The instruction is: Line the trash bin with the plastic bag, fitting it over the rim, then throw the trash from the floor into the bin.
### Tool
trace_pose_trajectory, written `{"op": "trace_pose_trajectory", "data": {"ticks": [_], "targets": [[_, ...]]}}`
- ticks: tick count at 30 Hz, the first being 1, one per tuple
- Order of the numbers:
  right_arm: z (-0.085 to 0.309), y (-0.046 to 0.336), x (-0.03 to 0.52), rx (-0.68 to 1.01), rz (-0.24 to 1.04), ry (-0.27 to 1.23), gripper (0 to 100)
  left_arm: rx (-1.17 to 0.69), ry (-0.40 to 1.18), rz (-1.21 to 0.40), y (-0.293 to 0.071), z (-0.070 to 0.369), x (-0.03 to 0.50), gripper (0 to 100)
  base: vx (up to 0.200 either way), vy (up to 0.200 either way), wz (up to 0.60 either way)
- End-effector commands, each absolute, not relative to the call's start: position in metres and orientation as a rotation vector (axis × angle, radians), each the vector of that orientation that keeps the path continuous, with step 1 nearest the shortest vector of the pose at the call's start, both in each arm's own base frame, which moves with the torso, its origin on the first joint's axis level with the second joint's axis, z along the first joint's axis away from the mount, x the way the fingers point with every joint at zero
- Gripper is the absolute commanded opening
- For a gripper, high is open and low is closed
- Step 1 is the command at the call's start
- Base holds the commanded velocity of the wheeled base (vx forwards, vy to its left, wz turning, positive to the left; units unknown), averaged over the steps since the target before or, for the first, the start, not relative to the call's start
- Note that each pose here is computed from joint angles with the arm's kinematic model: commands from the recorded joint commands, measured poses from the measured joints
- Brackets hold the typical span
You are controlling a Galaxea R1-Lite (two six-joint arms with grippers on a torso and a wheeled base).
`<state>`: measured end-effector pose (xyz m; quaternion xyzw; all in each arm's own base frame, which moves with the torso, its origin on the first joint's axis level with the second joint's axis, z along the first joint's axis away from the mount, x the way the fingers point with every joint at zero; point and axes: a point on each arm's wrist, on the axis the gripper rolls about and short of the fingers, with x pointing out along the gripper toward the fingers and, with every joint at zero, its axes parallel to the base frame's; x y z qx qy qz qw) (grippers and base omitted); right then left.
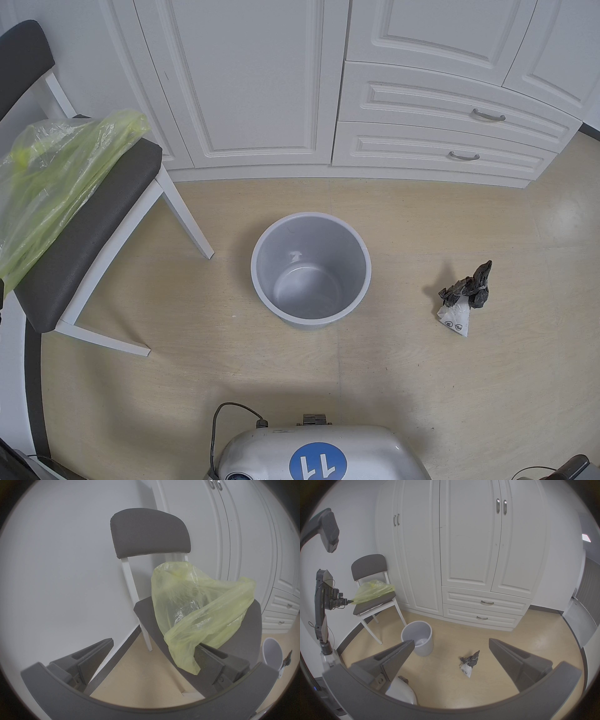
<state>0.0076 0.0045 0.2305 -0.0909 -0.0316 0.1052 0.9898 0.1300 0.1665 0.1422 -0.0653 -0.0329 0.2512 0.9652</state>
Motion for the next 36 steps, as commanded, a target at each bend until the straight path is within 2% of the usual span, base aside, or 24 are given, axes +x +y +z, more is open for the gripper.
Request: {"op": "trace_pose_trajectory", "data": {"ticks": [1, 7, 23, 36], "targets": [[0.232, 0.005, 0.006, -0.184, 0.211, -0.076, 100, -0.203, 0.01, 0.517, 0.177, 0.111, 0.146, 100, 0.0, 0.0, 0.0], [0.231, 0.005, 0.008, -0.182, 0.212, -0.061, 100, -0.243, -0.002, 0.519, 0.174, 0.112, 0.143, 100, 0.0, 0.0, 0.0], [0.23, 0.005, 0.008, -0.182, 0.215, -0.061, 100, -0.171, -0.098, 0.511, 0.167, 0.138, 0.138, 100, 0.0, 0.0, 0.0], [0.23, 0.005, 0.007, -0.183, 0.214, -0.067, 100, -0.12, -0.17, 0.603, 0.163, 0.154, 0.124, 100, 0.0, 0.0, 0.0]]}}
